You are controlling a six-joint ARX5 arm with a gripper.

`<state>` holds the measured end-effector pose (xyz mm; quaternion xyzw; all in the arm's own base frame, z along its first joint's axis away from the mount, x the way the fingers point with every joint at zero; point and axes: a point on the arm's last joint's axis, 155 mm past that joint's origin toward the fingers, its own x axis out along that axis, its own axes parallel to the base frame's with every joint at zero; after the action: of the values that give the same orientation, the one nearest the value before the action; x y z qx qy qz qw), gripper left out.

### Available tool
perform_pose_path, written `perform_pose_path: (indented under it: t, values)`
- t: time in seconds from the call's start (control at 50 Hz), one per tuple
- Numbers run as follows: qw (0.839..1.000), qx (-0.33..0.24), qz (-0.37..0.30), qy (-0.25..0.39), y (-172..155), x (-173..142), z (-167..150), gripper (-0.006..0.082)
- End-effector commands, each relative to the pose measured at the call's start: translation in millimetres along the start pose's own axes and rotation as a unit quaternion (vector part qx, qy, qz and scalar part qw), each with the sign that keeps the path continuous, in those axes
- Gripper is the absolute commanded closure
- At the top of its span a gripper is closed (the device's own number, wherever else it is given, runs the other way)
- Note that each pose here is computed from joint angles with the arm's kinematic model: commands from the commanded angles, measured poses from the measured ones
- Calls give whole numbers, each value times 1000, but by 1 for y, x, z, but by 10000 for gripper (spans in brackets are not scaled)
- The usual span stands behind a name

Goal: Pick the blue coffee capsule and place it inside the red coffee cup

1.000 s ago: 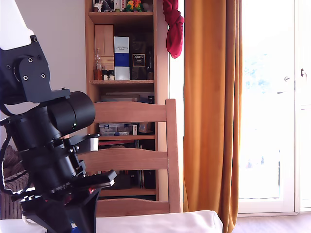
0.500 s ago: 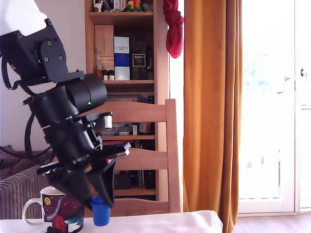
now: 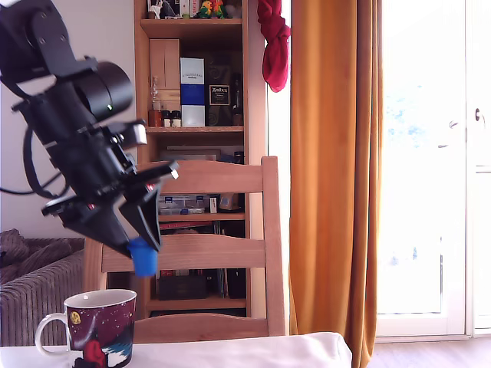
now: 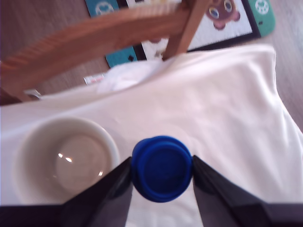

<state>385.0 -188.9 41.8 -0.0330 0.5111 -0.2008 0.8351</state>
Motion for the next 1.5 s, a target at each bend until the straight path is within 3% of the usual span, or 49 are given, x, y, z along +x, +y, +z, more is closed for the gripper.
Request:
perform_pose_path:
  t: [0.0, 0.26, 0.72, 0.78, 0.92, 1.08, 1.16, 1.32, 1.48]
  values:
    - [1000, -2, 7, 12, 9, 3, -6, 478]
    - [998, -10, 49, 27, 41, -3, -13, 478]
    - [996, -25, 67, 44, 56, -6, -22, 466]
    - [996, -25, 67, 44, 56, -6, -22, 407]
    - [996, -24, 69, 46, 57, -6, -23, 171]
    - [996, -24, 69, 50, 57, -6, -24, 163]
    - [996, -24, 69, 49, 57, -6, -24, 288]
    - [996, -17, 71, 49, 60, -8, -24, 803]
    - [996, -2, 85, 41, 66, -14, -19, 778]
